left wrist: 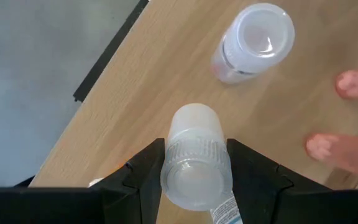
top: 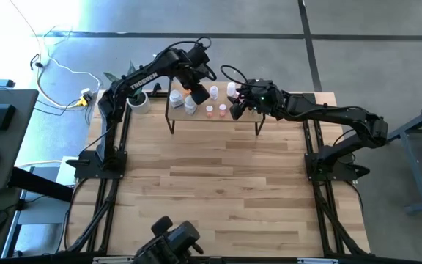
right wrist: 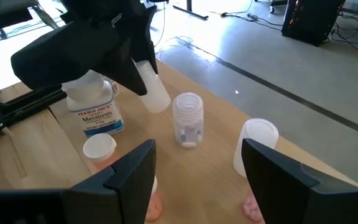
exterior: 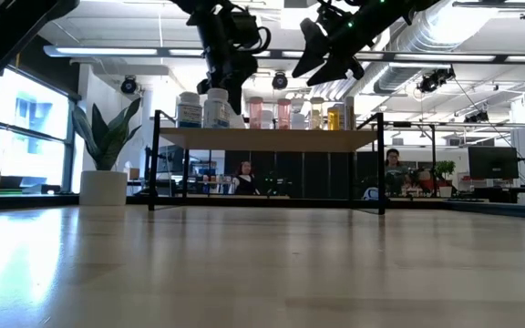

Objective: Pick and place medicine bottles onto shelf by color
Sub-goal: Put the white pill bottle on the shelf, then adjust the white pill bottle on the shelf

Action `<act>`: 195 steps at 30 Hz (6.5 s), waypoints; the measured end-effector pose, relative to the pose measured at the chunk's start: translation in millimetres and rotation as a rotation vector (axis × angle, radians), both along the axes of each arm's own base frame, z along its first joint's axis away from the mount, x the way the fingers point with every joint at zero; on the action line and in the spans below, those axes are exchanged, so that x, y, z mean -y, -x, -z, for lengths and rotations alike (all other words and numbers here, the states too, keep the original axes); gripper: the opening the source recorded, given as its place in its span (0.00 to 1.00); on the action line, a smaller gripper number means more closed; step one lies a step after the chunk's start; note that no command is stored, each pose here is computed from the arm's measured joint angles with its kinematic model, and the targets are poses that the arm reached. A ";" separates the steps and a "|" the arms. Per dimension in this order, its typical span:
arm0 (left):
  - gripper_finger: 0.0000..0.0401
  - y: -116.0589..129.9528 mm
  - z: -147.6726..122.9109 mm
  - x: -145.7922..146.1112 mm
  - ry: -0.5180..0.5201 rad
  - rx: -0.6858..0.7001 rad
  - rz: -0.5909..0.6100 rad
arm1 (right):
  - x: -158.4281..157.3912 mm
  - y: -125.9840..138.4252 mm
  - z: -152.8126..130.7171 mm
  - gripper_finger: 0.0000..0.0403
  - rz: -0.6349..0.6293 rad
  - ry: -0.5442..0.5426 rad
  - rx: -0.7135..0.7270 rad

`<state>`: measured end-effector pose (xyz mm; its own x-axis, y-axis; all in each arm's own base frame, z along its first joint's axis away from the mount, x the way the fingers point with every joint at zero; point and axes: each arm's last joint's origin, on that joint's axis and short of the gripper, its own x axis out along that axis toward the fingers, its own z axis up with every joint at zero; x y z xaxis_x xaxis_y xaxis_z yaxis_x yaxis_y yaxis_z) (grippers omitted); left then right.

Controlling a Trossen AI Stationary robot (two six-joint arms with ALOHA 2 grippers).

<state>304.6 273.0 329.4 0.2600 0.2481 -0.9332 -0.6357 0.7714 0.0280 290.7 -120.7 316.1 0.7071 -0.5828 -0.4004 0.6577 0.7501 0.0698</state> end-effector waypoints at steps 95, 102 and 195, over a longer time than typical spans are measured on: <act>0.49 -21.9 20.9 6.9 -0.040 -0.091 0.144 | -0.7 -0.4 0.2 0.57 -0.016 -0.004 0.000; 0.49 -21.8 20.9 6.7 -0.049 -0.100 0.175 | -0.8 -0.5 0.2 0.57 -0.017 -0.006 0.001; 0.35 19.6 -207.3 25.9 -0.274 1.344 -0.039 | -6.1 -0.9 -83.7 0.57 -0.114 1.156 0.191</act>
<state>285.0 247.2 536.7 0.9054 0.4102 0.1095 -0.3152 0.8222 -0.4739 291.6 -114.6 399.8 0.7697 -0.4593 0.4434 0.6355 0.4856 -0.6002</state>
